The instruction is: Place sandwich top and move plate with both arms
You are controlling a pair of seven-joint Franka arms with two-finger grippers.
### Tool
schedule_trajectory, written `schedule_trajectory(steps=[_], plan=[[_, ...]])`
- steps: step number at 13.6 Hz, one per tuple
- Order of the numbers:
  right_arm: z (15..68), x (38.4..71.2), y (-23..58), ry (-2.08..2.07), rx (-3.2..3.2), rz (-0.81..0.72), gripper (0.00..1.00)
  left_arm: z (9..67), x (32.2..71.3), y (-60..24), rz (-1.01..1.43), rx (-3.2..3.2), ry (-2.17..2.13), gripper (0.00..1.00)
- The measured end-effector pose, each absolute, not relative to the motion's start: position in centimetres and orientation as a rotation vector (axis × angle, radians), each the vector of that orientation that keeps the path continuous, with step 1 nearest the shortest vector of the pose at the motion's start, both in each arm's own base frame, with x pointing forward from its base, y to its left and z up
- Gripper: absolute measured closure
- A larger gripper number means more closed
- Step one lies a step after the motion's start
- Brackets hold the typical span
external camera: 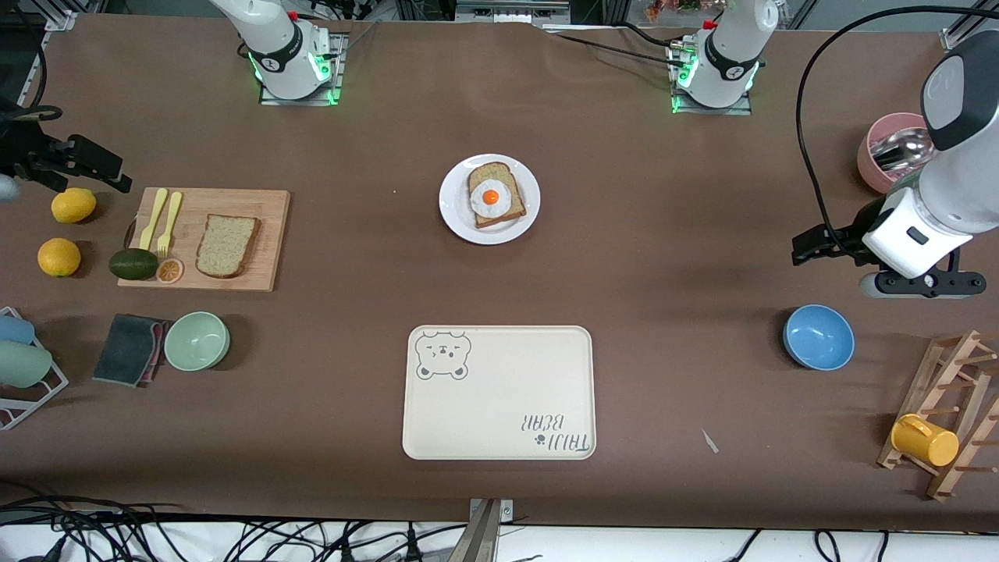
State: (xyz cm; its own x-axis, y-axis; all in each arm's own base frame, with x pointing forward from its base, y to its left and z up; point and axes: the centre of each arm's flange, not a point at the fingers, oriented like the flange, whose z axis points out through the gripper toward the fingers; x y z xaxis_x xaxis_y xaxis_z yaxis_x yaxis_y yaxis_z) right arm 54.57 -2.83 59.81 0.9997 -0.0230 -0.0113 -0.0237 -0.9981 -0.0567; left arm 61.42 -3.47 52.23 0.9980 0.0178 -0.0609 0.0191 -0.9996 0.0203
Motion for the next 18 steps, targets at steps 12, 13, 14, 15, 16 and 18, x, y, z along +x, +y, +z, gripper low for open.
schedule_trajectory(steps=[12, 13, 14, 15, 16, 18], plan=[[59.8, 54.6, -2.8, 0.036, -3.084, 0.019, 0.0, 51.8, 61.5, -3.8, -0.106, 3.118, 0.02, 0.0], [59.8, 54.6, -2.8, 0.036, -3.084, 0.019, 0.0, 51.7, 61.6, -3.9, -0.108, 3.118, 0.019, 0.0], [59.8, 54.5, -2.8, 0.036, -3.084, 0.019, 0.0, 51.7, 61.5, -4.0, -0.108, 3.118, 0.018, 0.0], [59.7, 54.5, -2.8, 0.036, -3.084, 0.022, 0.0, 51.7, 61.6, -4.0, -0.107, 3.118, 0.017, 0.0], [59.6, 54.5, -2.8, 0.037, -3.084, 0.029, 0.0, 51.8, 61.6, -4.0, -0.104, 3.118, 0.016, 0.0], [58.4, 54.7, -2.9, 0.041, -3.083, 0.066, 0.0, 51.9, 61.6, -4.0, -0.103, 3.118, 0.016, 0.0]])
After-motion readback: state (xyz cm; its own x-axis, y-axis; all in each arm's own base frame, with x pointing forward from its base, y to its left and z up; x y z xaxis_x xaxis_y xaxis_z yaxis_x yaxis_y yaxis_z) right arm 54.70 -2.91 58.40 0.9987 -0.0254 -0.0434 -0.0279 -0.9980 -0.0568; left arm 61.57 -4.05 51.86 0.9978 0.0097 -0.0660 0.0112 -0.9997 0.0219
